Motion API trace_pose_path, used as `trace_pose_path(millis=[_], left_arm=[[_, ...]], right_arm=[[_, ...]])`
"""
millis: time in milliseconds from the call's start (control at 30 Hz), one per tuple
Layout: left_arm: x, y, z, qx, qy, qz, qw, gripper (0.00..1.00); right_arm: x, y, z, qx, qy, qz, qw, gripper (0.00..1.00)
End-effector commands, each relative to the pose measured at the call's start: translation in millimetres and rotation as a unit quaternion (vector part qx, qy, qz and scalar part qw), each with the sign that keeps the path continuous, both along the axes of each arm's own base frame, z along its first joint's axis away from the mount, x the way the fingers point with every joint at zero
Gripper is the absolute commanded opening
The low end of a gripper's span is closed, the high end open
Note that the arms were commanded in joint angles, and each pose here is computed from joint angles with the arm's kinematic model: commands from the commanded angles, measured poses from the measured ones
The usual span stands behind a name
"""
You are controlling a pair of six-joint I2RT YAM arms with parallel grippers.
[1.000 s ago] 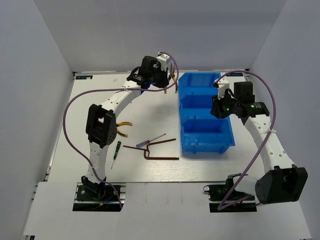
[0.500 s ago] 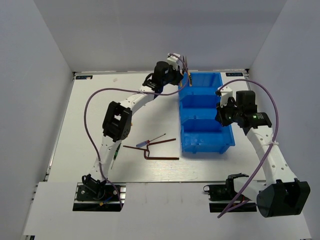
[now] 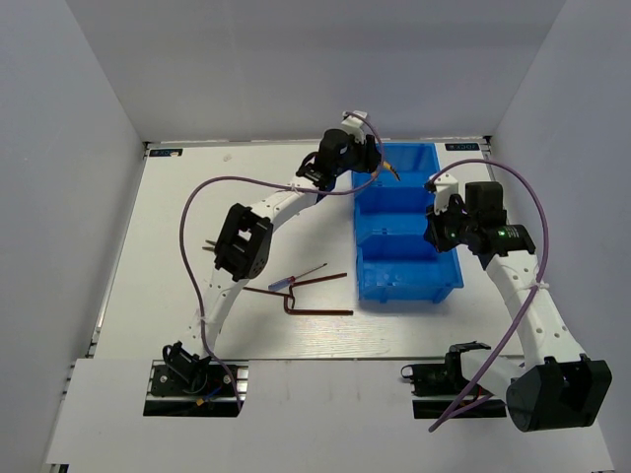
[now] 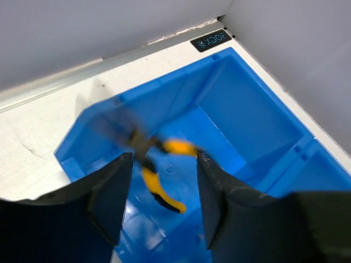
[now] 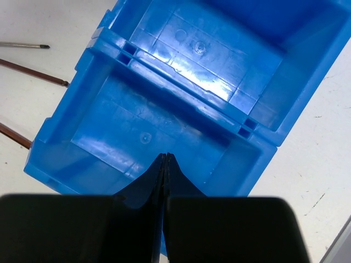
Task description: Sort the tools into containers
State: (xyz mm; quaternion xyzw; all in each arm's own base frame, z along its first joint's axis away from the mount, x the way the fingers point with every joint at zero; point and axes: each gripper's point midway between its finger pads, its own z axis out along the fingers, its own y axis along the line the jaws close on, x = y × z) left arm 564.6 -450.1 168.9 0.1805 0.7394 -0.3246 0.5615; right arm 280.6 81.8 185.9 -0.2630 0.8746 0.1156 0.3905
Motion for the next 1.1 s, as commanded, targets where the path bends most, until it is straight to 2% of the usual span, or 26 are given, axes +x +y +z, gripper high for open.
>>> trace_pose_path(millis=[0, 67, 200, 233, 267, 300, 333, 367, 400, 433, 467, 500, 533, 567, 600, 633, 667, 700, 733, 767, 800, 867, 933, 967, 1000, 1067], left_arm=[[4.7, -0.4, 48.2, -0.027, -0.038, 0.011, 0.999, 0.64], [6.5, 0.8, 57.3, -0.026, -0.046, 0.015, 0.999, 0.67], [1.6, 11.4, 92.6, -0.023, -0.068, 0.027, 0.997, 0.65], [-8.3, 22.2, 116.3, -0.023, -0.069, 0.035, 0.997, 0.60], [-15.3, 30.6, 128.3, -0.019, -0.065, 0.043, 0.997, 0.48], [-23.7, 41.3, 136.9, -0.010, -0.056, 0.053, 0.997, 0.11], [-25.3, 68.1, 123.5, 0.014, -0.023, 0.095, 0.995, 0.00], [-49.3, 101.4, 144.3, 0.030, 0.008, 0.125, 0.992, 0.00], [-61.9, 126.3, 142.7, 0.025, 0.047, 0.166, 0.985, 0.00], [-84.3, 165.9, 90.3, 0.087, 0.108, 0.229, 0.964, 0.00], [-118.1, 206.8, 82.4, 0.089, 0.133, 0.274, 0.948, 0.03], [-138.1, 225.2, 75.8, 0.091, 0.151, 0.296, 0.939, 0.18], [-157.5, 242.1, 65.9, 0.093, 0.173, 0.319, 0.927, 0.36], [-189.9, 272.5, 27.6, 0.105, 0.237, 0.370, 0.892, 0.49], [-206.2, 287.6, 20.7, 0.099, 0.262, 0.389, 0.877, 0.55], [-225.7, 300.8, 29.5, 0.083, 0.268, 0.404, 0.871, 0.61], [-246.3, 317.8, 20.4, 0.093, 0.295, 0.422, 0.852, 0.67], [-260.0, 329.9, 11.4, 0.083, 0.309, 0.442, 0.838, 0.70], [-273.0, 335.6, 29.0, 0.057, 0.297, 0.436, 0.848, 0.71], [-282.7, 341.4, 26.2, 0.055, 0.296, 0.435, 0.848, 0.73], [-292.1, 344.2, 30.1, 0.046, 0.295, 0.429, 0.852, 0.73], [-308.6, 351.6, 36.2, 0.028, 0.288, 0.422, 0.859, 0.73], [-326.1, 358.0, 55.5, -0.018, 0.269, 0.410, 0.871, 0.72], [-335.0, 357.8, 52.9, -0.023, 0.275, 0.399, 0.875, 0.51], [-341.1, 357.4, 54.7, -0.033, 0.274, 0.389, 0.879, 0.33], [-356.2, 357.1, 62.1, -0.062, 0.272, 0.367, 0.888, 0.04]], right_arm=[[4.5, 3.3, 8.5, 0.015, -0.021, -0.001, 1.000, 0.00], [4.2, 3.3, 8.0, 0.016, -0.020, 0.000, 1.000, 0.00], [4.9, 8.3, 15.2, 0.023, -0.029, 0.017, 0.999, 0.02], [5.7, 12.3, 20.1, 0.027, -0.031, 0.027, 0.999, 0.10], [3.0, 19.7, 20.3, 0.033, -0.033, 0.055, 0.997, 0.16], [3.3, 23.5, 24.2, 0.038, -0.036, 0.070, 0.996, 0.21], [1.0, 38.1, 25.2, 0.057, -0.032, 0.122, 0.990, 0.28], [-0.6, 45.9, 27.0, 0.066, -0.029, 0.147, 0.987, 0.38], [-1.8, 52.0, 32.5, 0.075, -0.028, 0.166, 0.983, 0.41], [0.4, 65.9, 29.7, 0.099, -0.010, 0.201, 0.974, 0.43], [3.7, 75.5, 36.2, 0.104, -0.015, 0.219, 0.970, 0.43], [13.9, 85.0, 27.2, 0.113, 0.010, 0.228, 0.967, 0.43], [15.4, 95.3, 24.9, 0.112, 0.018, 0.242, 0.964, 0.38], [11.5, 108.0, 21.9, 0.108, 0.031, 0.259, 0.959, 0.36], [31.3, 118.2, 17.6, 0.096, 0.037, 0.270, 0.957, 0.34], [25.0, 132.7, 10.7, 0.080, 0.053, 0.292, 0.951, 0.32], [25.0, 141.6, 6.6, 0.067, 0.057, 0.305, 0.948, 0.31], [25.1, 172.6, -12.5, 0.040, 0.078, 0.334, 0.939, 0.31], [37.0, 183.4, -7.2, 0.025, 0.066, 0.328, 0.942, 0.31], [46.3, 197.7, 5.2, 0.027, 0.058, 0.321, 0.945, 0.44], [45.9, 223.8, -55.6, 0.012, 0.135, 0.333, 0.933, 0.58], [64.5, 256.5, -24.7, 0.029, 0.120, 0.335, 0.934, 0.89], [55.9, 287.0, -63.3, 0.013, 0.161, 0.363, 0.917, 0.90], [60.2, 311.6, -40.1, 0.020, 0.121, 0.385, 0.915, 0.90], [59.2, 321.3, -53.8, 0.018, 0.127, 0.395, 0.910, 0.90], [39.1, 344.8, -62.0, 0.017, 0.115, 0.434, 0.893, 0.86]])
